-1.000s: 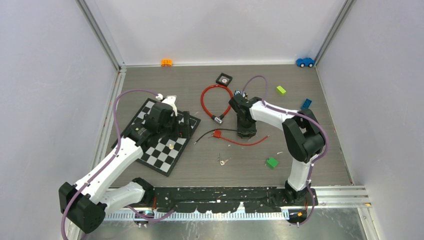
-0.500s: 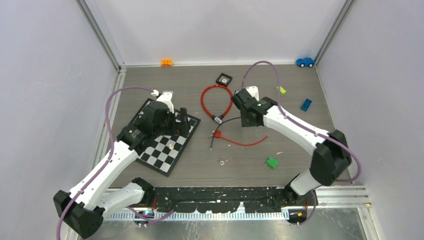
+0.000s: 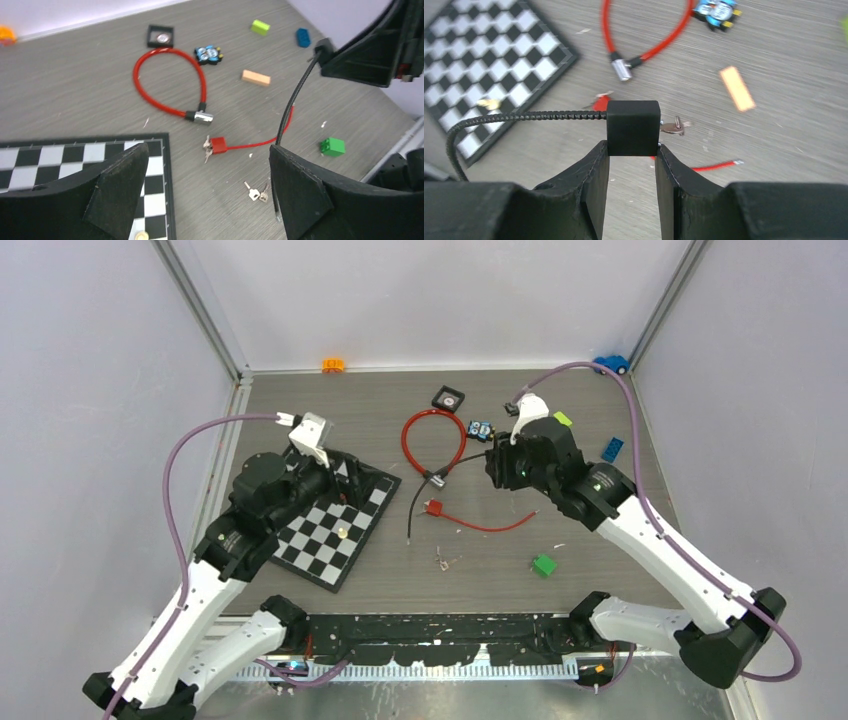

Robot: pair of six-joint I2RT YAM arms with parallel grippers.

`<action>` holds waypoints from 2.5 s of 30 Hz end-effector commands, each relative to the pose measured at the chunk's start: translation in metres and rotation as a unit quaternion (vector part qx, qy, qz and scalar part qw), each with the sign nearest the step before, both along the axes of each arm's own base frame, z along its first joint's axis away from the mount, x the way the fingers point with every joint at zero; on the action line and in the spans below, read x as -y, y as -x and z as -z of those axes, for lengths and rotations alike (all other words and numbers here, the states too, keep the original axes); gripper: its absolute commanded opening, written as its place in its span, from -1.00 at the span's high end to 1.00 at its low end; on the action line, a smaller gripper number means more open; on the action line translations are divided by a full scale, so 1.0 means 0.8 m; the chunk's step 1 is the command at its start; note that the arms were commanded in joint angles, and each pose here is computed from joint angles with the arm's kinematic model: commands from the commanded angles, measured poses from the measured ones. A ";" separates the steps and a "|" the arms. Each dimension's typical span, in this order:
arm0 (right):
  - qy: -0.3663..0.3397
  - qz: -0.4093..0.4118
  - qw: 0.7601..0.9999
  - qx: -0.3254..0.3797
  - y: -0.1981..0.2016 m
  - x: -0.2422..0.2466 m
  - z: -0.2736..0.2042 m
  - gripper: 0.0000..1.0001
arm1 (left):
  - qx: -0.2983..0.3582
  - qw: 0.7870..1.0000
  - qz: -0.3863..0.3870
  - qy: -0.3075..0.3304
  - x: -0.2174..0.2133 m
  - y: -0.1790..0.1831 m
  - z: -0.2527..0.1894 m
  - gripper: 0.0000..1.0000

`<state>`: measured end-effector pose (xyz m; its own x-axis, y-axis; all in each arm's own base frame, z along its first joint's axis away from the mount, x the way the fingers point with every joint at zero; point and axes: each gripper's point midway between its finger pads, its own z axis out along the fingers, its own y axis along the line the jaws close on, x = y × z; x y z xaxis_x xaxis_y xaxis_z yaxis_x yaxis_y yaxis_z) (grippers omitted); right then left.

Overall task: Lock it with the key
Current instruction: Pick up the lock from the center of the board.

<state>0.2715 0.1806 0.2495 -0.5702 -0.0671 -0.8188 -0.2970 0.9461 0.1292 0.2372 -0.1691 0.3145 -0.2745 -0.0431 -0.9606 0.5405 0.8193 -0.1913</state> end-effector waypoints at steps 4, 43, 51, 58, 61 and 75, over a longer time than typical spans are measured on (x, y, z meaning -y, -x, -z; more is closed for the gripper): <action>-0.128 -0.184 0.974 0.040 0.038 -0.083 -0.057 0.98 | 0.049 0.988 0.140 0.036 0.056 0.018 -0.048 -0.77; -0.166 -0.159 0.971 0.062 0.038 -0.090 -0.077 0.66 | -0.053 0.952 0.289 0.091 0.109 0.062 -0.015 1.00; -0.131 -0.206 0.966 0.083 0.053 -0.084 -0.077 0.06 | -0.043 0.960 0.273 0.052 0.099 0.058 -0.021 1.00; -0.087 -0.302 0.941 0.125 0.084 -0.079 -0.089 -0.22 | -0.034 0.962 0.270 -0.006 0.084 0.058 -0.028 1.00; -0.064 -0.368 0.914 0.157 0.105 -0.080 -0.082 -0.23 | -0.032 0.959 0.281 -0.013 0.084 0.064 -0.035 1.00; -0.041 -0.407 0.814 0.413 0.093 -0.100 -0.084 -0.29 | -0.037 0.955 0.292 0.015 0.086 0.077 -0.058 1.00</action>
<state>0.1880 0.2529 0.2765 0.0944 -0.1504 -0.9841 -0.9093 0.3894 -0.1467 0.1838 -0.2363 0.3335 -0.3715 0.1579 -0.9149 0.8649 0.4171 -0.2792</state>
